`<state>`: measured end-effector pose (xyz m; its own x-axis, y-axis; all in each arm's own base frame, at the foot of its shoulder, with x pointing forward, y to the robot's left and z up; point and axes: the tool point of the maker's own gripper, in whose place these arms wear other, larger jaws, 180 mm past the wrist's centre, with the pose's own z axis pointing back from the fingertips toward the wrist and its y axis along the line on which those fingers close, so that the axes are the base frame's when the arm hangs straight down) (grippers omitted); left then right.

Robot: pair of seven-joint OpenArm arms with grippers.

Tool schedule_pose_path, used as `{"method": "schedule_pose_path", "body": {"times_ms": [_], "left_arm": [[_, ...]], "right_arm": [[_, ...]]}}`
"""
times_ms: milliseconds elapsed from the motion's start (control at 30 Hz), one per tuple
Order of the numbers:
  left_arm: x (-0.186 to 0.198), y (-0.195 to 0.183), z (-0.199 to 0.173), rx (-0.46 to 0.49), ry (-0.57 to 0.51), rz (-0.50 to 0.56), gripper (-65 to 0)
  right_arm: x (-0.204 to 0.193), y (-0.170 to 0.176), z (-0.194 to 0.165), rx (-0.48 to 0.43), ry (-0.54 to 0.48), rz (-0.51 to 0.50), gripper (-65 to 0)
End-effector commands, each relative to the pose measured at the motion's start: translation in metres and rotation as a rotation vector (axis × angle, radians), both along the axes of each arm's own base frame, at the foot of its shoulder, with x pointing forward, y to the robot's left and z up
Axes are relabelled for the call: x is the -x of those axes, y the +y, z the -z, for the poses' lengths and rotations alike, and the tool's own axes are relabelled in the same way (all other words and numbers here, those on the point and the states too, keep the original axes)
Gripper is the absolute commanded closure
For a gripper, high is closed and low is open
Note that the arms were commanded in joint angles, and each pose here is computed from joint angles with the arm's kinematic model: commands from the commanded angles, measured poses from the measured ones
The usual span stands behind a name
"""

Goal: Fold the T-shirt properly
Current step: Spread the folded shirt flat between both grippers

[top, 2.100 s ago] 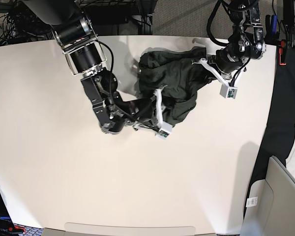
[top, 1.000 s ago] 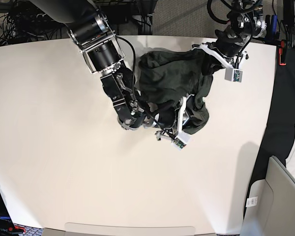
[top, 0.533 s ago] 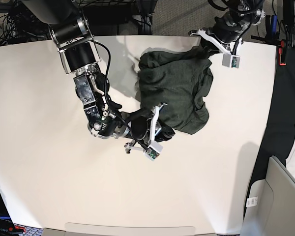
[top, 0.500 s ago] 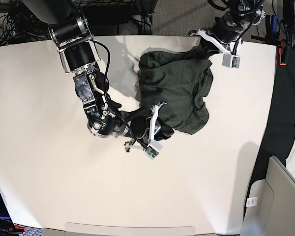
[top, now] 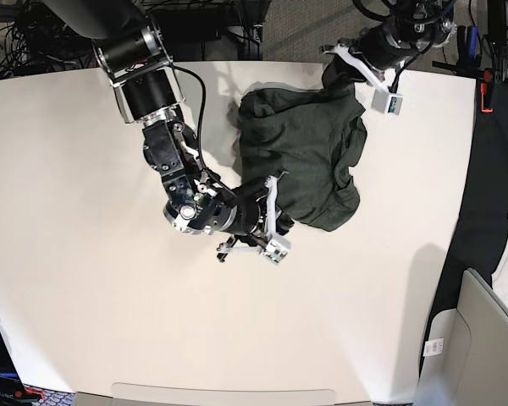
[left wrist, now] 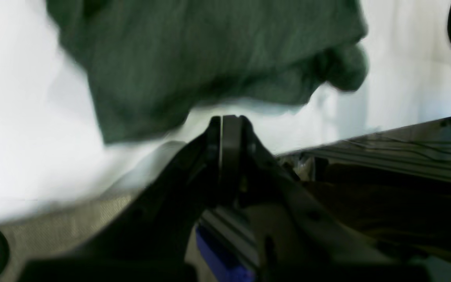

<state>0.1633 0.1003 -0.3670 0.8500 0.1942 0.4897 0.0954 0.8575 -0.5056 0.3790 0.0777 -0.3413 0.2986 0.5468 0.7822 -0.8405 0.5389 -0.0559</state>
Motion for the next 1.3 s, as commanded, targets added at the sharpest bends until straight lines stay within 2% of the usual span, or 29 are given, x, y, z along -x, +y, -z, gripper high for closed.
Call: {"method": "schedule_pose_path", "body": {"times_ms": [0,167,333,500,667,900,1267], "left_arm": [[-0.006,-0.001,-0.006,0.006,-0.019,0.016,-0.6],[-0.023,-0.002,-0.008,-0.007,-0.028,0.041,-0.6],[-0.029,-0.001,-0.006,-0.014,-0.011,0.059,-0.7],[-0.021,0.002,0.011,-0.011,0.062,0.061,-0.7],[-0.017,0.017,0.026,-0.04,0.105,0.05,-0.7],[-0.043,0.045,0.034,-0.088,0.081,0.018,-0.7],[-0.109,0.059,0.027,-0.071,0.008,-0.042,-0.7]], "right_arm": [[-0.009,0.005,-0.017,-0.024,-0.046,-0.003,-3.9],[-0.002,0.0,0.003,0.004,0.007,0.004,-3.9],[0.012,-0.01,0.026,0.08,0.084,0.008,-3.9],[0.018,-0.021,0.029,0.051,0.098,0.055,-3.9],[0.024,-0.049,0.04,0.11,0.164,0.118,-3.8],[0.041,-0.068,0.034,0.15,0.146,0.137,-3.8],[0.083,-0.078,0.037,0.029,0.217,0.109,-3.8]]}}
